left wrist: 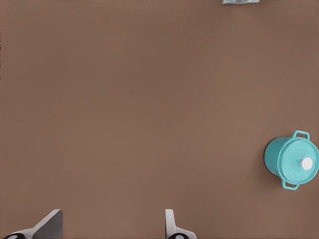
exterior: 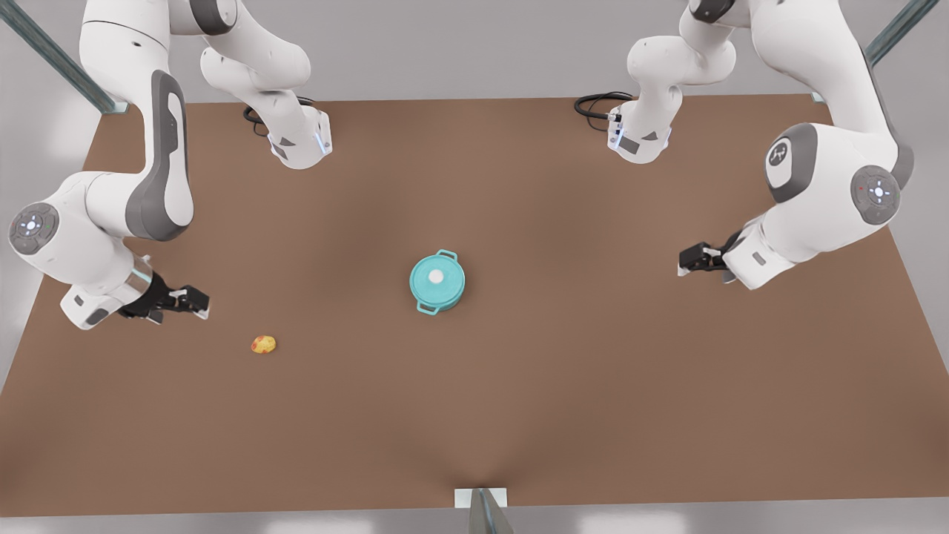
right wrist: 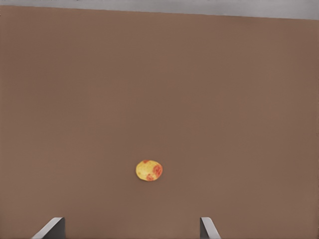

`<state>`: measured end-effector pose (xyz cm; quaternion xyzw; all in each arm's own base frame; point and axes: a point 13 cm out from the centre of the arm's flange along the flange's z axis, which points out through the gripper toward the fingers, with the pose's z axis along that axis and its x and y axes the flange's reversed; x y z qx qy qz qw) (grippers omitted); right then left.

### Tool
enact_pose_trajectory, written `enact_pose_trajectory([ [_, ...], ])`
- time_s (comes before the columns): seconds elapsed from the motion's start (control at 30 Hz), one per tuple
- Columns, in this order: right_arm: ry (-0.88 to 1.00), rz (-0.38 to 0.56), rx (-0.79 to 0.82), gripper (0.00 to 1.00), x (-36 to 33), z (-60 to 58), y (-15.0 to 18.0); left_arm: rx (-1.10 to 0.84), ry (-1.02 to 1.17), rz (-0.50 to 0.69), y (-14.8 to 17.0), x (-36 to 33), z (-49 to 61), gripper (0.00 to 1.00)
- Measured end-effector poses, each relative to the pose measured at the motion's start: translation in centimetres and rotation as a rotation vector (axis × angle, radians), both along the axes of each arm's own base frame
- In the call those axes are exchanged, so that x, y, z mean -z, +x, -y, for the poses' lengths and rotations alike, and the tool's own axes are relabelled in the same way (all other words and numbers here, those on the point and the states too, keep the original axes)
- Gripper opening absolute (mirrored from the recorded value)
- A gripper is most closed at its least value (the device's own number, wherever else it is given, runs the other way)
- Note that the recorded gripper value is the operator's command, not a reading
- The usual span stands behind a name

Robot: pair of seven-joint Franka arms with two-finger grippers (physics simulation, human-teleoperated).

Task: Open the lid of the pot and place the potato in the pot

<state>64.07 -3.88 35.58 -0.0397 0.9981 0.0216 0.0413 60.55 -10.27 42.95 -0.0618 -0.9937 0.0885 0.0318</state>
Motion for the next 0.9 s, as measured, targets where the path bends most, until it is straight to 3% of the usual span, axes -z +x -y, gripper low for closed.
enact_pose_trajectory([
  [0.13,-0.006,0.028,-0.043,1.00,-0.5,-1.4,0.8,0.007,-0.001,0.028,1.0,0.4,0.9,1.00],
  [0.2,-0.010,0.034,-0.136,1.00,-0.6,-6.7,0.9,0.104,0.041,0.027,0.3,2.1,6.8,1.00],
  [0.3,-0.059,0.039,-0.298,1.00,-0.6,-14.5,0.2,0.303,0.076,0.026,-4.8,4.3,22.5,1.00],
  [0.47,-0.116,0.038,-0.377,1.00,-1.2,-13.8,0.5,0.417,0.183,0.005,-12.6,10.2,35.6,1.00],
  [0.63,-0.182,-0.028,-0.631,1.00,4.4,-16.1,0.9,0.334,0.232,0.030,-14.7,18.1,43.1,1.00],
  [0.9,-0.223,-0.020,-0.890,1.00,13.9,-12.3,4.7,0.148,0.207,0.089,-18.0,24.2,50.3,1.00],
])
